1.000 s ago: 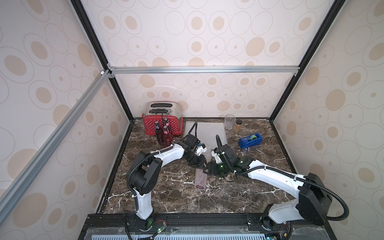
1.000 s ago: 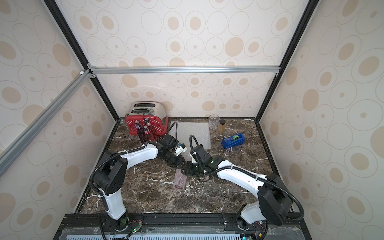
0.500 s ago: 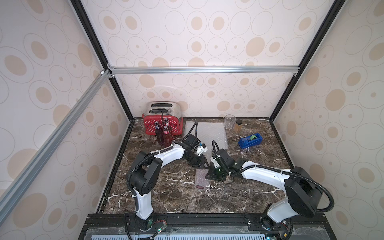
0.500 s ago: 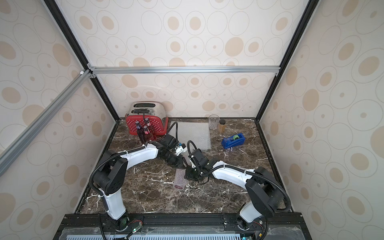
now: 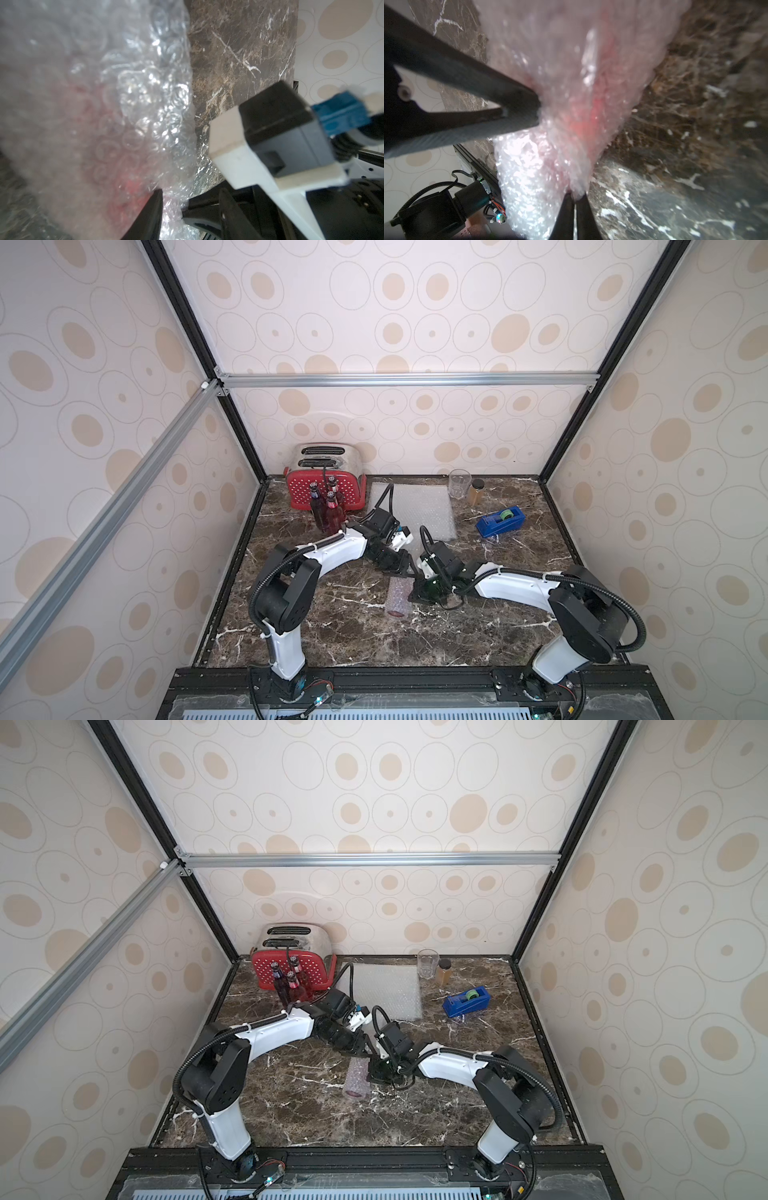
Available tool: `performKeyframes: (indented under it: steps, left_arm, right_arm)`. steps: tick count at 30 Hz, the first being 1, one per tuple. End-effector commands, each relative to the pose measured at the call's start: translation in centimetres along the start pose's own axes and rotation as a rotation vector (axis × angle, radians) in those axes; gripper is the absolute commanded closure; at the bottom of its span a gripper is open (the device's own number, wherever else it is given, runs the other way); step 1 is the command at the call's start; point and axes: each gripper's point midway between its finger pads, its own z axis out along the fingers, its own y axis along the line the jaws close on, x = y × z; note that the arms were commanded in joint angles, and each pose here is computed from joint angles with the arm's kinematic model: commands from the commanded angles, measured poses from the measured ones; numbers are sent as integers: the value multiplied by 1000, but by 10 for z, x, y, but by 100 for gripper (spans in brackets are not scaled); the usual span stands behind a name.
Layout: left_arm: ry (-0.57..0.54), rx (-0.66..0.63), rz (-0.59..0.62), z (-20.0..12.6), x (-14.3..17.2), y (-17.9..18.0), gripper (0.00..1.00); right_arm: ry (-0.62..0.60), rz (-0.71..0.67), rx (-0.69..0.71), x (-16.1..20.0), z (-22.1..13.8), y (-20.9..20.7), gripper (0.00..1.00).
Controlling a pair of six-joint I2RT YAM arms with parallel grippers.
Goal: Wrap wine bottles in bubble wrap
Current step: Wrap the wine bottle in bubble wrap.
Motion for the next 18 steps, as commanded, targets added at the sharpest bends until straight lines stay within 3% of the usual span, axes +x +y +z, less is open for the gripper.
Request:
performKeyframes:
  steps: [1,12,18]
  left_arm:
    - [23,-144,-61,-2,14,39,54]
    - [-102,-117,-58,-49,-4,26,34]
    - [-150,-194,-29,-70,2,36,30]
  right_arm:
    - [3,2,-9,-4,7,5,90]
    - [25,-22,-31,-6,17,21,87]
    - [33,-29,-33,-7,21,25,87]
